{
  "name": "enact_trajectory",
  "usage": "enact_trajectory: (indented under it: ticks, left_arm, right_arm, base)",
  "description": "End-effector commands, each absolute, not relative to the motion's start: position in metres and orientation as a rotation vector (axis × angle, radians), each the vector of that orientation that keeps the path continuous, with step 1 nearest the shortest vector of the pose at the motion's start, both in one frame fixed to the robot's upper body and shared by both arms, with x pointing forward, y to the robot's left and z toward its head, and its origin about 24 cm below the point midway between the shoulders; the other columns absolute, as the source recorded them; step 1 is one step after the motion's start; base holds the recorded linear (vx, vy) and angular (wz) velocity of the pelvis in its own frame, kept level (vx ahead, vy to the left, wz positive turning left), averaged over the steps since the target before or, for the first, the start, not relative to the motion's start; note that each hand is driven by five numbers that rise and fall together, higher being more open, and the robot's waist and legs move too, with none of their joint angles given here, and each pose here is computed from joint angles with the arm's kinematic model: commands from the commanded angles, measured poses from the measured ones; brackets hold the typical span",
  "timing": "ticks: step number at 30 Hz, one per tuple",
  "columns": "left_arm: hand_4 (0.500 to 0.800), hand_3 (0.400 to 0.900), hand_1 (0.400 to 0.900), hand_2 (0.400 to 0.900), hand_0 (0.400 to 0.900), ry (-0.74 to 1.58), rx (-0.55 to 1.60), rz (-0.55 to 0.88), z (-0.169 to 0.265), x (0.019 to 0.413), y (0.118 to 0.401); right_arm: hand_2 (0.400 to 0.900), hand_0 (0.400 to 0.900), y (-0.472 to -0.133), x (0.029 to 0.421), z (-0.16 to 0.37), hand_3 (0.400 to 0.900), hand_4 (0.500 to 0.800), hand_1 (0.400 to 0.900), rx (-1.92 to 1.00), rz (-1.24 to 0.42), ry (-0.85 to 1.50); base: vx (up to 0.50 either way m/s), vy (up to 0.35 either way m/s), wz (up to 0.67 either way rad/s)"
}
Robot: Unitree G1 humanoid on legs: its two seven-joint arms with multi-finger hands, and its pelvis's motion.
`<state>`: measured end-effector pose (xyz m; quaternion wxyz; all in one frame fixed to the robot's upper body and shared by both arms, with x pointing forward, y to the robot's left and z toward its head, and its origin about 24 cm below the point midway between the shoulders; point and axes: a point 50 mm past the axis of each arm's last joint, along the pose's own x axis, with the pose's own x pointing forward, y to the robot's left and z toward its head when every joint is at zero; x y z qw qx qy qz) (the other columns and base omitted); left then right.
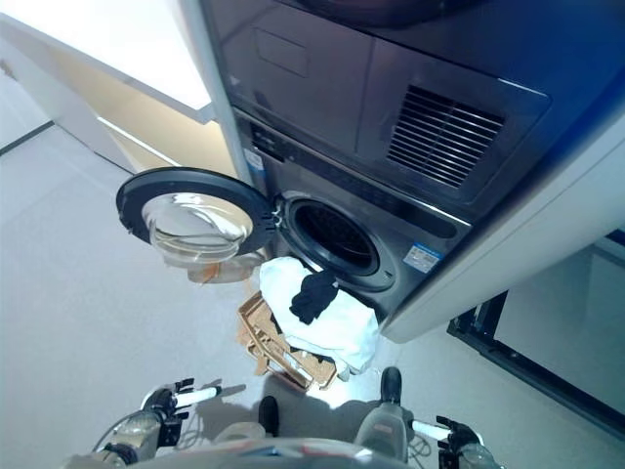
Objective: Put the clothes in the basket into the washing machine.
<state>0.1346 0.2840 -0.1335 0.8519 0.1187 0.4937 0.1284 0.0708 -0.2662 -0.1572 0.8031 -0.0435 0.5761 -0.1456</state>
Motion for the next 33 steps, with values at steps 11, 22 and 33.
enact_trajectory:
  ticks: [11, 22, 33]
  left_arm:
    - [0.8, 0.9, 0.9, 0.9, 0.9, 0.297, 0.409, 0.164, -0.004, 0.32, 0.235]
    - [0.8, 0.9, 0.9, 0.9, 0.9, -0.004, 0.92, 0.209, 0.114, 0.397, 0.212]
    - [0.8, 0.9, 0.9, 0.9, 0.9, 0.045, 1.1, 0.245, 0.137, 0.41, 0.214]
  right_arm:
    - [0.9, 0.9, -0.333, 0.088, -0.124, 0.9, 0.8, 0.9, -0.276, -0.464, 1.085]
    - [0.9, 0.9, -0.326, 0.12, -0.118, 0.9, 0.8, 0.9, -0.254, -0.466, 1.0]
    - [0.9, 0.9, -0.331, 0.138, -0.109, 0.9, 0.8, 0.9, -0.24, -0.508, 0.937]
  base:
    - [0.026, -0.115, 0.19]
    - [-0.053, -0.018, 0.0]
    - [-0.086, -0.037, 0.04]
